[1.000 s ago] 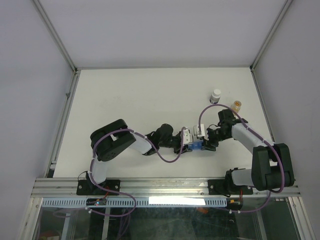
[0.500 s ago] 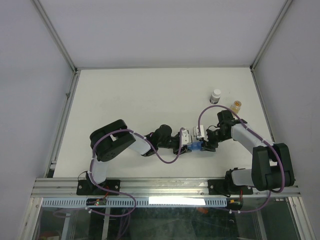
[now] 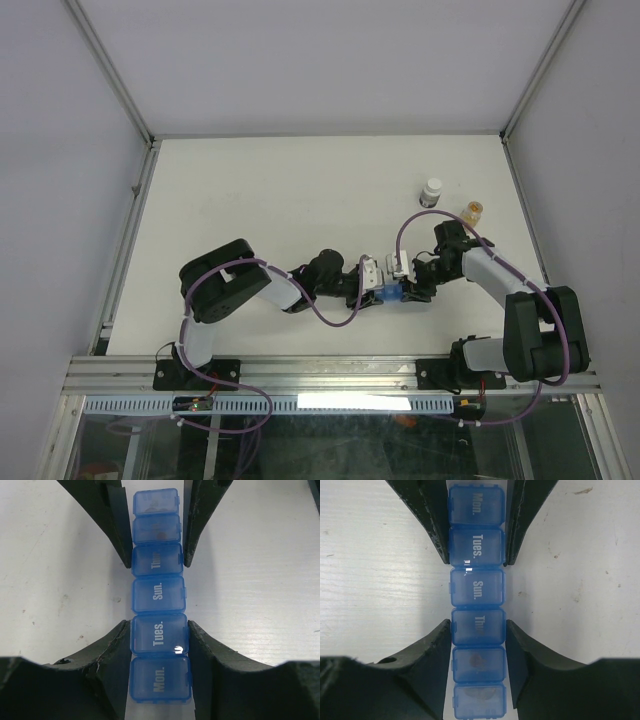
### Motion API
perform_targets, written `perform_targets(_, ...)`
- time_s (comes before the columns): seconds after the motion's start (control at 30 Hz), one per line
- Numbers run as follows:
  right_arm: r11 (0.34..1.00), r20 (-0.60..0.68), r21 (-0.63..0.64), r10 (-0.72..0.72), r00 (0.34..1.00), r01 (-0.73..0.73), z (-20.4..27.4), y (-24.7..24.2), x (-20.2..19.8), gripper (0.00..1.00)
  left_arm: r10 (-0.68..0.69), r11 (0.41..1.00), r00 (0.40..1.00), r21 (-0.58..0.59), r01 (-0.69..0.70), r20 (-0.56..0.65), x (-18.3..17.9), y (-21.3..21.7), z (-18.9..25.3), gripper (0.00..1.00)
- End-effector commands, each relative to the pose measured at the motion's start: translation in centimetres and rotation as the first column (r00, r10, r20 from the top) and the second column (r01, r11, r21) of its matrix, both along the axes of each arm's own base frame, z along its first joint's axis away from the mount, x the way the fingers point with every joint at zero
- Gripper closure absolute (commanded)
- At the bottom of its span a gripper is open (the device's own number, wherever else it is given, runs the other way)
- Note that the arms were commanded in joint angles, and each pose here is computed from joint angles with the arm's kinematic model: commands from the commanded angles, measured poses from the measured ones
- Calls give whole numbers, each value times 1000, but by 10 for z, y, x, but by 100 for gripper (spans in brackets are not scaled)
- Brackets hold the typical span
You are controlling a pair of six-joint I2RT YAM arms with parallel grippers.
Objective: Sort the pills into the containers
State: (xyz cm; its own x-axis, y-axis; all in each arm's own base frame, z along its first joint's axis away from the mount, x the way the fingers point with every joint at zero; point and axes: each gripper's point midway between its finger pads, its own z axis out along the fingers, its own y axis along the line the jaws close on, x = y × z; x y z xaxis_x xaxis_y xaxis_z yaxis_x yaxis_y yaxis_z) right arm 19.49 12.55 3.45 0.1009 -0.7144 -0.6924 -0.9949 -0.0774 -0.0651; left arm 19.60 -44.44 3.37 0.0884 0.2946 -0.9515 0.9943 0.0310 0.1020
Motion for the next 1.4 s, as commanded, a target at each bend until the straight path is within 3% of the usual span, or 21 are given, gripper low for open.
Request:
perform_targets(0.0, 998, 9, 68, 13, 1000, -13, 21, 11, 4, 64, -49, 993, 997, -107, 56, 67, -6, -12, 43, 97)
perform_targets(0.17, 994, -28, 111, -4, 1000, 7, 32, 13, 3, 71, -66, 992, 996, -101, 73, 67, -9, -11, 41, 99)
perform_targets(0.43, 990, -112, 132, -34, 993, 49, 39, 14, 2, 75, -90, 990, 993, -106, 97, 71, -13, -11, 43, 100)
perform_targets(0.6, 984, -181, 128, -102, 978, 126, 39, 11, 11, 67, -114, 986, 991, -110, 122, 72, -18, -10, 44, 100)
perform_targets(0.77, 961, -109, 124, -233, 966, 245, 46, 5, 34, 50, -134, 983, 988, -116, 142, 72, -22, -10, 46, 100)
perform_targets(1.07, 925, -24, 118, -361, 932, 362, 53, -7, 58, 47, -141, 982, 988, -116, 148, 66, -23, -10, 45, 100)
perform_targets(1.37, 923, -35, 50, -380, 924, 381, 34, -9, 58, 54, -123, 984, 990, -118, 131, 70, -20, -10, 46, 100)
